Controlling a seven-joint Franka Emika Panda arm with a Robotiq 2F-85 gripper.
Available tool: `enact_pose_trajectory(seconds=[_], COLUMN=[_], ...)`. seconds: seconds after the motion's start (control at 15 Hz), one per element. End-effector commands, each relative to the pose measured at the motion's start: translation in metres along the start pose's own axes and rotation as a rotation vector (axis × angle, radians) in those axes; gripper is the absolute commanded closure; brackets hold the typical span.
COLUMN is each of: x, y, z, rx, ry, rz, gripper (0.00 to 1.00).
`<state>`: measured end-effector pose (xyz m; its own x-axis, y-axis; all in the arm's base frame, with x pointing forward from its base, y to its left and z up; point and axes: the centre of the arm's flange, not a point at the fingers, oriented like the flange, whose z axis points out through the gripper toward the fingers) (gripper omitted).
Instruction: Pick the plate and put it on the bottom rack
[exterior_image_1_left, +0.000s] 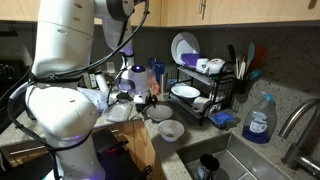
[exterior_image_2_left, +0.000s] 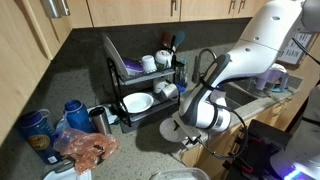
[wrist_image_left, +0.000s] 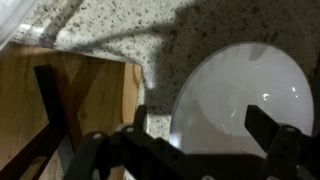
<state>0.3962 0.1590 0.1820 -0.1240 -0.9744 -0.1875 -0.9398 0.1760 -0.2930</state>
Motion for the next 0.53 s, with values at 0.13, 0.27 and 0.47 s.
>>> enact_pose_trajectory(seconds=[0.13, 0.27, 0.47], x=[0.009, 0.011, 0.012], y=[0.013, 0.013, 0.01], z=[0.016, 0.02, 0.025], rx=[0.024, 0.031, 0.044], ry=[0.027, 0.04, 0.06], rz=[0.011, 0.013, 0.014], gripper=[0.0, 0.0, 0.09])
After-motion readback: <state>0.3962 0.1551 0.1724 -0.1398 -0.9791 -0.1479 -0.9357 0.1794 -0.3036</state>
